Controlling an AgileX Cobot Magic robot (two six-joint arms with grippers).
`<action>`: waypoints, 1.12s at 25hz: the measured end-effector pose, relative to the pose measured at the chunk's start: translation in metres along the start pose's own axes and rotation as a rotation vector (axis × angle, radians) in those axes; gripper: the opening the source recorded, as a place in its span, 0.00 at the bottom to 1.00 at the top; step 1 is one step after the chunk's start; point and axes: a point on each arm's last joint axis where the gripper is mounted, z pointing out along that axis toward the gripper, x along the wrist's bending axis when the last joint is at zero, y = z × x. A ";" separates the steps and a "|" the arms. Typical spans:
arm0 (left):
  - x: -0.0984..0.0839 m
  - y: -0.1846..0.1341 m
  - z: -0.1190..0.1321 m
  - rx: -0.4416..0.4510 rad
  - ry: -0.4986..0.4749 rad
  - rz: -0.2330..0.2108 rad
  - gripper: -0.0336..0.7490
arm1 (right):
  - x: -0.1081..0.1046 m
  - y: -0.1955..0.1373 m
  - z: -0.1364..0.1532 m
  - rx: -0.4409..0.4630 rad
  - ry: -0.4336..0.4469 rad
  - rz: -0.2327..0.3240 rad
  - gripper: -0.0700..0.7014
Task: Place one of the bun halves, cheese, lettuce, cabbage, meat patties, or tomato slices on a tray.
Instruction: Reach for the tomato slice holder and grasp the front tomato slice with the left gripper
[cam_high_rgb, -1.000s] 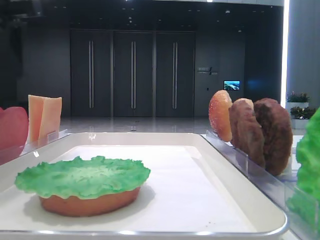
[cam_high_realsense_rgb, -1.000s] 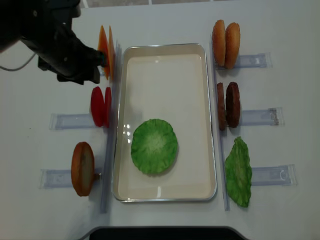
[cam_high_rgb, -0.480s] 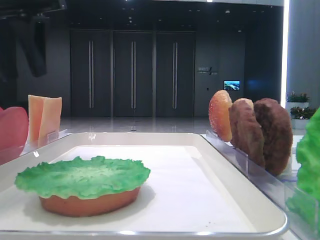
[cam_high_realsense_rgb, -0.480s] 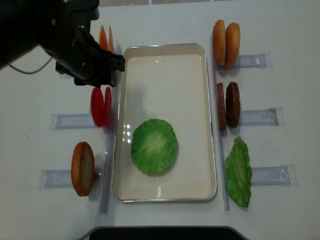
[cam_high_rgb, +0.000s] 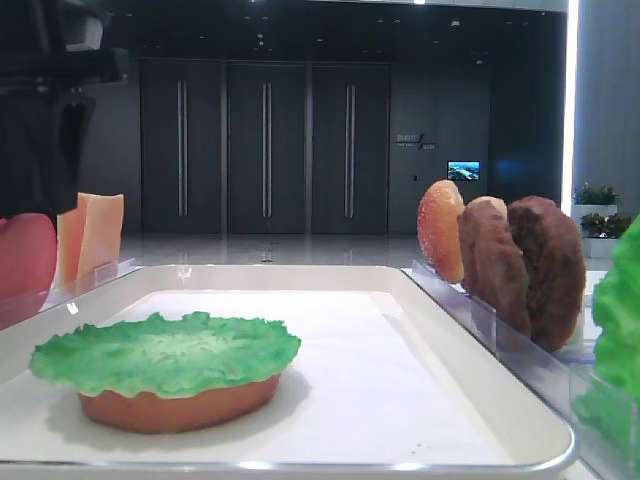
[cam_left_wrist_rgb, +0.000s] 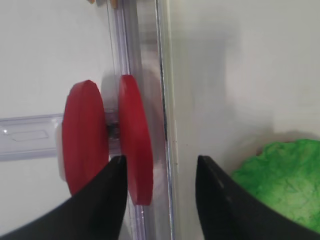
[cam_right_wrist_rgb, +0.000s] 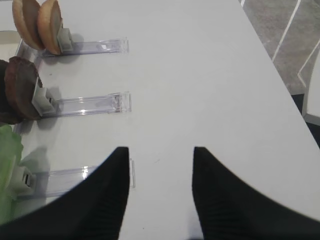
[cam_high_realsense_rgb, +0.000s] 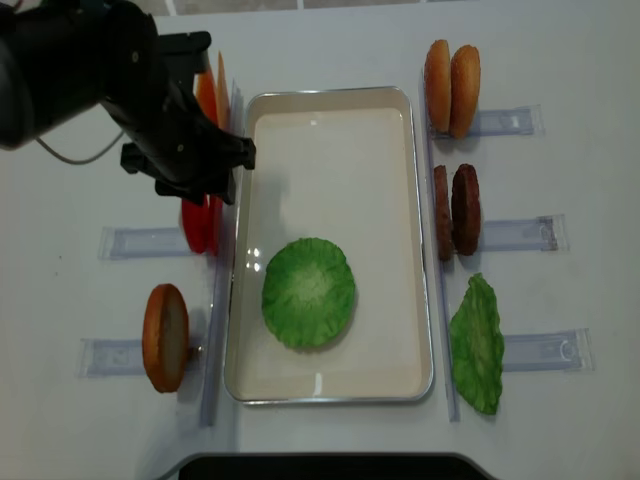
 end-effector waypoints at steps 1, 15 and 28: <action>0.000 0.000 0.004 0.009 0.009 0.002 0.49 | 0.000 0.000 0.000 0.000 0.000 0.000 0.47; 0.003 0.002 0.027 0.051 0.067 0.015 0.49 | 0.000 0.000 0.000 0.000 0.000 0.000 0.47; 0.003 0.001 0.033 0.063 0.077 0.019 0.46 | 0.000 0.000 0.000 0.000 0.000 0.000 0.47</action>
